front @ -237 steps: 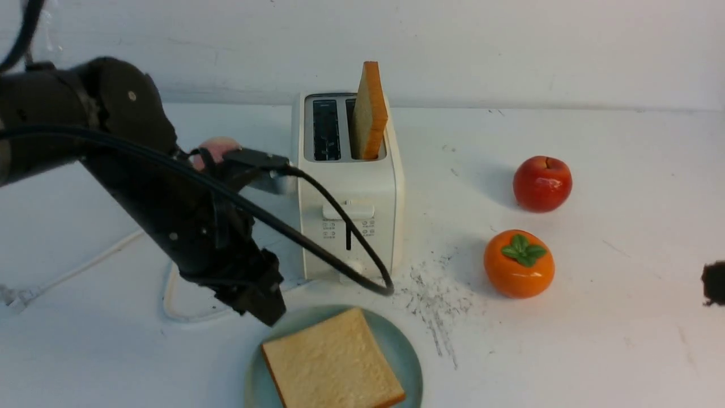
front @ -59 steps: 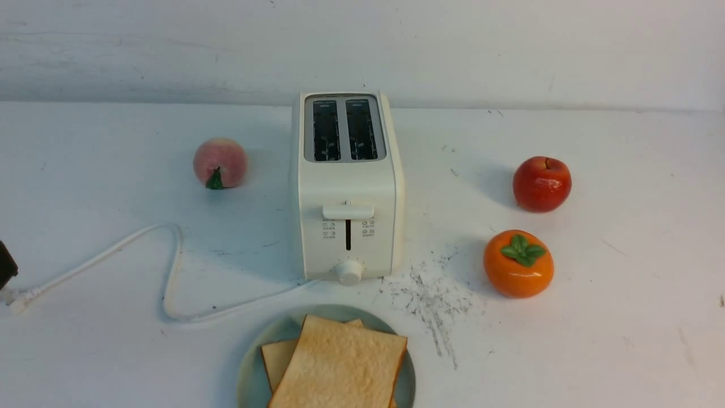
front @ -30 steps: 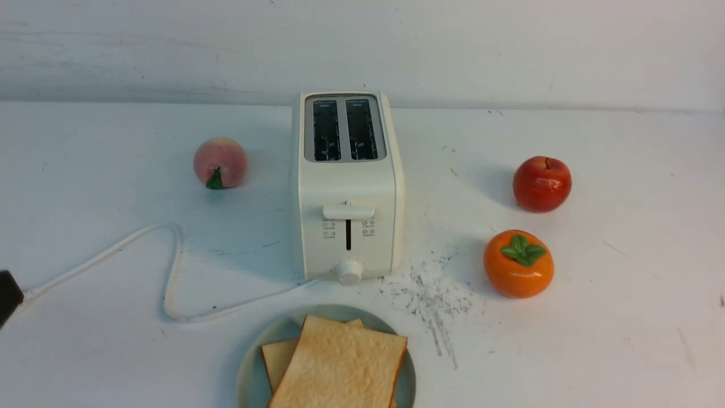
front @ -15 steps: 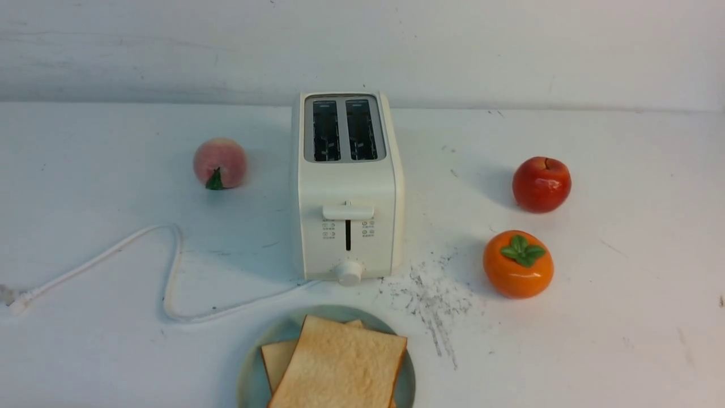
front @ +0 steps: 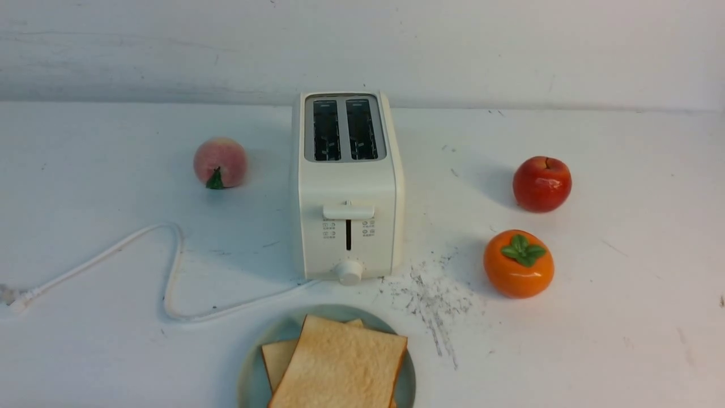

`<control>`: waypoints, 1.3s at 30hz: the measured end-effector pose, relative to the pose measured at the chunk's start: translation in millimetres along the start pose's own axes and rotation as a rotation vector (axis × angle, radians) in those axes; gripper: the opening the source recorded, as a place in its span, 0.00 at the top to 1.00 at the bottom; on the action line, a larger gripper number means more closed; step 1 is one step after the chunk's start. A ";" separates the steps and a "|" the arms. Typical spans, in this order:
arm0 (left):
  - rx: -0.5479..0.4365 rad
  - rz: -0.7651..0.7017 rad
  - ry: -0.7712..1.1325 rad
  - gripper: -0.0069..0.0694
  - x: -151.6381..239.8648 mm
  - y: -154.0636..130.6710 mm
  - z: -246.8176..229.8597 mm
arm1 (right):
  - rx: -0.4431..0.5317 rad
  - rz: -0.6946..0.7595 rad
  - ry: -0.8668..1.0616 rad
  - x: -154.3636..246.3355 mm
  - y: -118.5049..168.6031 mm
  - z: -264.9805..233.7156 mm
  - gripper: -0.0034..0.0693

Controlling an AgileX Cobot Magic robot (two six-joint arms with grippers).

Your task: Take toasted bread from bread machine on white table place on plate.

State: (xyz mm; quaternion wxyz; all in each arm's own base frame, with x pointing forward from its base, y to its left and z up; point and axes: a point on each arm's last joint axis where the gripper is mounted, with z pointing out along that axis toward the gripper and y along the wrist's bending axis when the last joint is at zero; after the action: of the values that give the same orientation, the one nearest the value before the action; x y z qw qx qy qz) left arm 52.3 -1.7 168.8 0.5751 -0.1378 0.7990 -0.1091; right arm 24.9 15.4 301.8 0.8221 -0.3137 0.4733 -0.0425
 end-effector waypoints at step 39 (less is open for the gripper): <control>0.000 0.000 0.000 0.84 0.0 0.0 0.0 | -0.071 0.707 0.310 23.7 15.6 -4.2 0.79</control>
State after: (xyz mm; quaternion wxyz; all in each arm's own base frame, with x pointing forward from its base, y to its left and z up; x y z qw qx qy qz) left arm 52.3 -1.7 168.8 0.5749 -0.1377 0.7991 -0.1093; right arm 31.0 17.2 273.8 0.6934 -0.1492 0.6720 0.2128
